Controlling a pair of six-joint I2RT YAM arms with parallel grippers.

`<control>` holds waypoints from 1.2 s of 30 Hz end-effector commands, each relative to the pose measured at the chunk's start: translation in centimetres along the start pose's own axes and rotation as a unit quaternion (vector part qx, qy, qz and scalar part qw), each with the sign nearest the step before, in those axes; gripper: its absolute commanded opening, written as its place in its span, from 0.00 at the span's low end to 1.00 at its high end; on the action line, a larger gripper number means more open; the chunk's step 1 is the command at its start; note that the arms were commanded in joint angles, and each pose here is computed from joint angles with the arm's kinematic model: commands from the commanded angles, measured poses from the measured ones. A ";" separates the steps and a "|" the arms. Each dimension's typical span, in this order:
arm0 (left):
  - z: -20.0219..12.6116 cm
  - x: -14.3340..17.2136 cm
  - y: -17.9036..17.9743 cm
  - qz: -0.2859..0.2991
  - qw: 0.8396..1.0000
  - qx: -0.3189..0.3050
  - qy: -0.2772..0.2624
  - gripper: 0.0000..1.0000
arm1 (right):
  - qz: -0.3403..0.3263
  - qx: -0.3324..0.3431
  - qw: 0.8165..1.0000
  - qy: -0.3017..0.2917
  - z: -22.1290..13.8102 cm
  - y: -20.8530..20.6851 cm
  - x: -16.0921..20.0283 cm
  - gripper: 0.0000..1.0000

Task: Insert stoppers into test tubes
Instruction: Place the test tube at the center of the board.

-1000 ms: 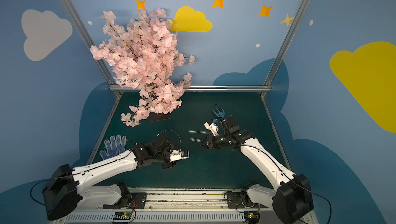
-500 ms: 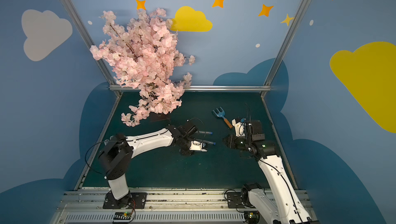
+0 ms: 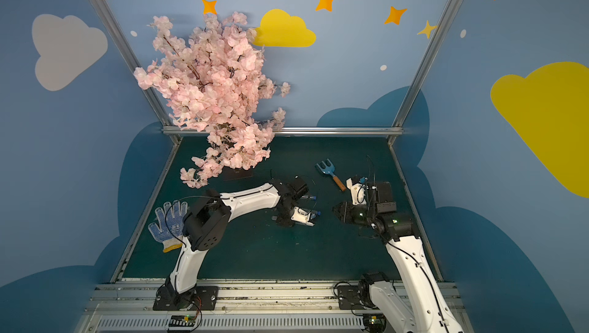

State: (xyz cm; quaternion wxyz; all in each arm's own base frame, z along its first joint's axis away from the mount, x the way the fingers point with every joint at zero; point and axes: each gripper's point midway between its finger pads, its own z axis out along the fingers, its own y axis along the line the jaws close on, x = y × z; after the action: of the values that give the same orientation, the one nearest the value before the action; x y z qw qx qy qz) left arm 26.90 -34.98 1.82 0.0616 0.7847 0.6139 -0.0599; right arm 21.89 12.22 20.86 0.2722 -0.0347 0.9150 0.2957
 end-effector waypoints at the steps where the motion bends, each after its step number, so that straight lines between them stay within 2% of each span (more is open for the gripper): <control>1: 0.2 0.7 -1.2 0.003 0.999 0.037 0.025 0.10 | -0.001 -0.005 1.000 0.010 -0.1 0.0 0.7 0.29; 10: 1.0 0.5 -0.9 -0.001 0.998 0.047 0.030 0.20 | 0.001 -0.006 1.000 0.015 -0.2 0.0 1.1 0.27; 14: 0.9 0.0 -0.5 -0.002 0.999 0.036 0.020 0.29 | 0.002 -0.001 1.000 0.017 -0.3 -0.2 1.3 0.25; 19: 0.1 -0.8 -0.1 0.000 1.000 0.023 -0.002 0.33 | 0.005 0.004 1.000 0.018 -0.4 -0.5 1.5 0.25; 24: -4.3 -3.5 0.3 0.020 0.997 -0.044 -0.066 0.37 | 0.006 0.006 1.000 0.009 -0.8 -0.5 1.0 0.29; 29: -10.1 -5.8 -1.1 0.011 0.983 -0.094 -0.155 0.42 | 0.009 0.009 1.000 -0.018 -1.2 -0.5 -0.2 0.32; 31: -12.1 -5.9 -1.0 -0.024 0.970 -0.129 -0.203 0.42 | 0.015 0.020 0.999 -0.041 -1.1 -1.1 -1.2 0.33; 33: -14.2 -5.1 0.8 -0.096 0.940 -0.204 -0.256 0.43 | 0.022 0.046 0.996 -0.076 -0.7 -2.5 -2.6 0.36; 34: -15.1 -3.7 2.0 -0.153 0.914 -0.254 -0.278 0.43 | 0.024 0.067 0.992 -0.100 -0.3 -3.6 -3.4 0.35; 36: -17.4 -0.1 3.5 -0.257 0.845 -0.360 -0.301 0.44 | 0.029 0.106 0.983 -0.148 0.4 -5.9 -4.9 0.36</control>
State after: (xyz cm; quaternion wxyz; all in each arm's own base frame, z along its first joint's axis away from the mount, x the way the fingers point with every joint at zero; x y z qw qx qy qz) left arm 25.99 -34.80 16.36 0.3781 0.6459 0.6560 -0.0977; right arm 24.29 9.60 20.32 0.3296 0.0175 0.9080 0.2579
